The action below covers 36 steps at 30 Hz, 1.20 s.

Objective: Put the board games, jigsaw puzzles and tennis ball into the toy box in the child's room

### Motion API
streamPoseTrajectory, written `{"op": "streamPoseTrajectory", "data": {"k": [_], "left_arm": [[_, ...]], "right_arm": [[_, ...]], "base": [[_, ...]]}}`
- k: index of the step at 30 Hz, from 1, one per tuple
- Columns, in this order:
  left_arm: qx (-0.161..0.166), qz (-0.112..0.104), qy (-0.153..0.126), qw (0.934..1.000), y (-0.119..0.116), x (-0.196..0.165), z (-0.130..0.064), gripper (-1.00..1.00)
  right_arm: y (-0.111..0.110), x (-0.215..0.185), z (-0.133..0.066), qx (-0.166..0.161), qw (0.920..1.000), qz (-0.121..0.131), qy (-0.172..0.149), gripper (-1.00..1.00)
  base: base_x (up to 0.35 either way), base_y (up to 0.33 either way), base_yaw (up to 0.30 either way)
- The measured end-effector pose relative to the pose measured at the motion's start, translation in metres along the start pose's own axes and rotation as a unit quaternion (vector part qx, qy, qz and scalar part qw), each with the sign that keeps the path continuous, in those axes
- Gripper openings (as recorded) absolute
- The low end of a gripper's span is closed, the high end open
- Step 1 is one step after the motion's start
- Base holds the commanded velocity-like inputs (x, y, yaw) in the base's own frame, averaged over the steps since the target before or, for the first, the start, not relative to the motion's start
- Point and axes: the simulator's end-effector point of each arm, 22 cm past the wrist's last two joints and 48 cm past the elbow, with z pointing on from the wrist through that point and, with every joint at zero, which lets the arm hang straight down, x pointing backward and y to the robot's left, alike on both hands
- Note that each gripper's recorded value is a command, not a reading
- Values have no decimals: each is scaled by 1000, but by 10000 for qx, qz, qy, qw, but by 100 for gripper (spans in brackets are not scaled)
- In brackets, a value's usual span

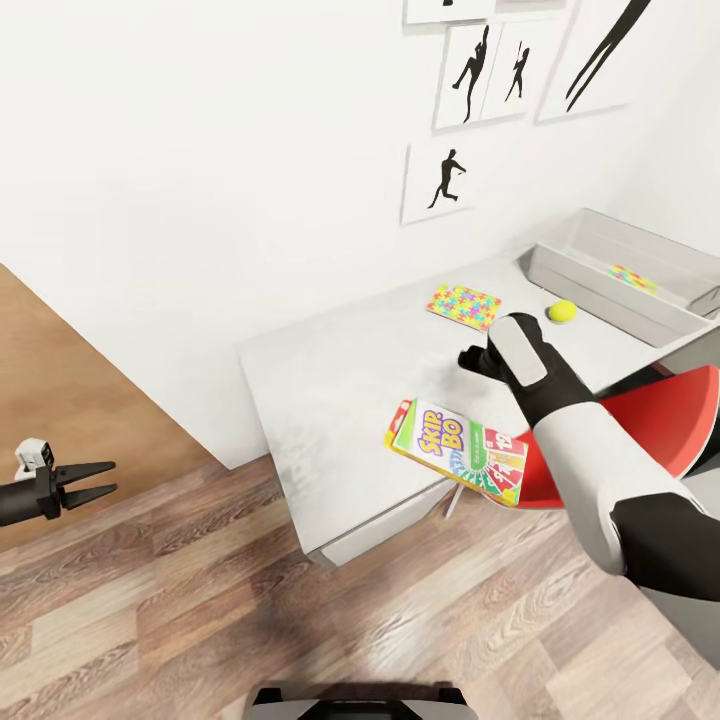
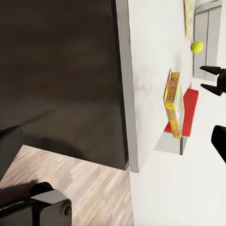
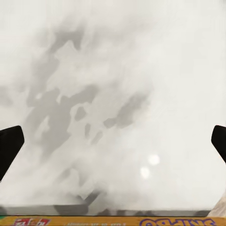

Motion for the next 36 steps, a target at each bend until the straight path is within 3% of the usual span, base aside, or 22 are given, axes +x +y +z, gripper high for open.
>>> {"op": "streamPoseTrajectory", "data": {"k": [7,13,19,36], "left_arm": [[1,1,0,10000,0,0,0,100],[-3,0,3,10000,0,0,0,100],[-4,0,4,10000,0,0,0,100],[4,5,-8,10000,0,-1,0,100]], "right_arm": [[13,-21,-19,-219,9994,-15,-249,100],[31,-38,-51,-593,9970,-327,-379,100],[37,-56,-79,-948,9932,-295,-600,100],[52,-56,-93,-1309,9893,-241,-597,100]], "base": [[0,0,0],[-4,0,0],[-52,0,0],[-6,0,0]]}}
